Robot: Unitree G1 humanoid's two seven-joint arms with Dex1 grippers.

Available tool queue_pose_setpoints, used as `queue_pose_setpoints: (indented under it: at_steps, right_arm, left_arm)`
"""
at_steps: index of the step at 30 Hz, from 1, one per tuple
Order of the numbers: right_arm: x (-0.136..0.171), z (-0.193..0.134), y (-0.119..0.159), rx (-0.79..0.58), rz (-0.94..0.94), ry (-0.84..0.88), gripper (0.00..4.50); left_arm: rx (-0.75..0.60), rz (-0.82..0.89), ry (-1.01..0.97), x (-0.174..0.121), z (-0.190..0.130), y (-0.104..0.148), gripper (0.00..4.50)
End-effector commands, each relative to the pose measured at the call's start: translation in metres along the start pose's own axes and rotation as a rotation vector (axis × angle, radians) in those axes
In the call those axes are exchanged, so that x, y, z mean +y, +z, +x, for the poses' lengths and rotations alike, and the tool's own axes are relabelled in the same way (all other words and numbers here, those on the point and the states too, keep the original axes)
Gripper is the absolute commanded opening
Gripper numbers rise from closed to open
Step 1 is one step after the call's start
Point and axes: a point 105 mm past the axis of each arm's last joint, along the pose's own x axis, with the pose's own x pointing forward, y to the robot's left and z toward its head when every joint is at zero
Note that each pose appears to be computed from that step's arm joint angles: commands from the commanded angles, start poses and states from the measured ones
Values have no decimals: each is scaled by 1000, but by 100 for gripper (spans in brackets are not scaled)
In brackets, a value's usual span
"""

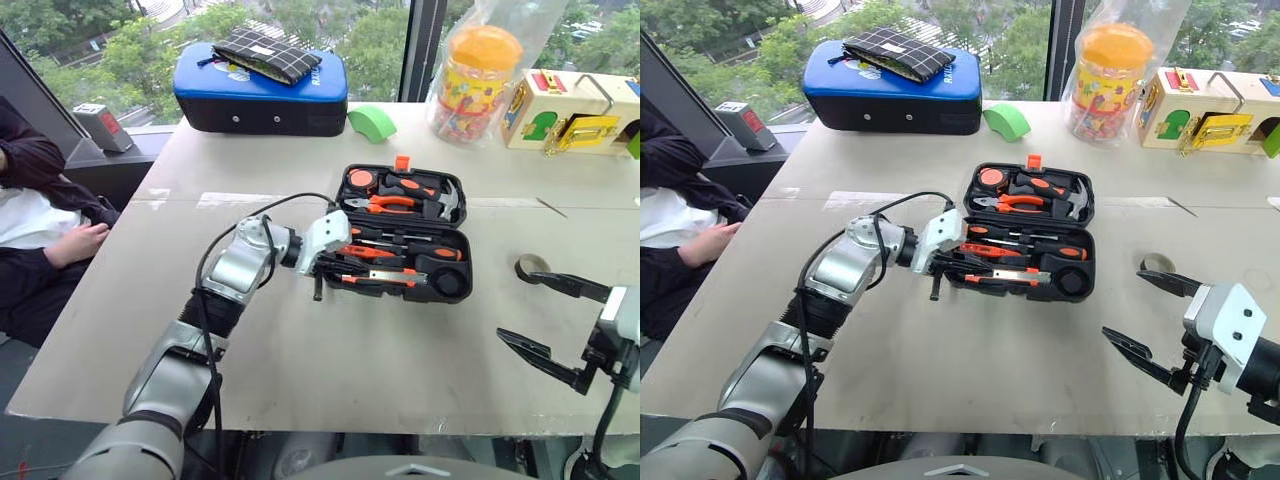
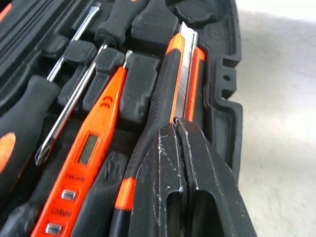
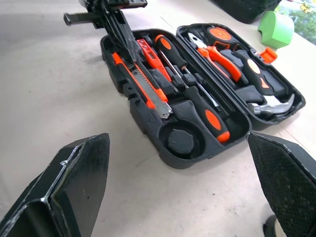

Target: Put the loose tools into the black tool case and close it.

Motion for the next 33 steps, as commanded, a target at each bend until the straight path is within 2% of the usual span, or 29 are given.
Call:
queue_pose_setpoints:
  at_steps: [1,9,14,15,16,19,22,24,25,27,29,33]
  right_arm:
    - [4,1,5,-10,3,8,450]
    - [1,6,5,-24,14,16,450]
    - [-7,9,6,-34,10,1,450]
    - [-10,10,6,-33,4,-13,450]
    - [-14,11,5,-28,-9,-38,450]
    - [-25,14,-6,50,32,-90,450]
    - [-48,16,-22,156,89,-189,450]
    - [-61,19,-36,271,147,-222,450]
    - [-66,22,-43,311,184,-219,426]
    - [-71,27,-49,358,219,-211,375]
    - [-85,32,-61,440,235,-255,285]
    - [-102,42,-70,510,267,-290,285]
  left_arm:
    - [102,-145,41,-1,11,-25,2]
    - [144,-249,71,4,13,-33,2]
    - [116,-329,94,5,8,-32,2]
    - [93,-296,101,6,6,-29,2]
    - [50,-248,103,7,5,-21,2]
    - [-229,-195,75,3,-4,25,2]
    - [-381,-137,-7,-17,-26,52,2]
    - [-433,-80,-54,-32,-40,62,53]
    - [-442,-48,-67,-39,-44,65,82]
    - [-450,-18,-71,-46,-48,69,172]
    - [-438,8,-97,-56,-51,70,261]
    - [-432,37,-101,-68,-53,72,261]
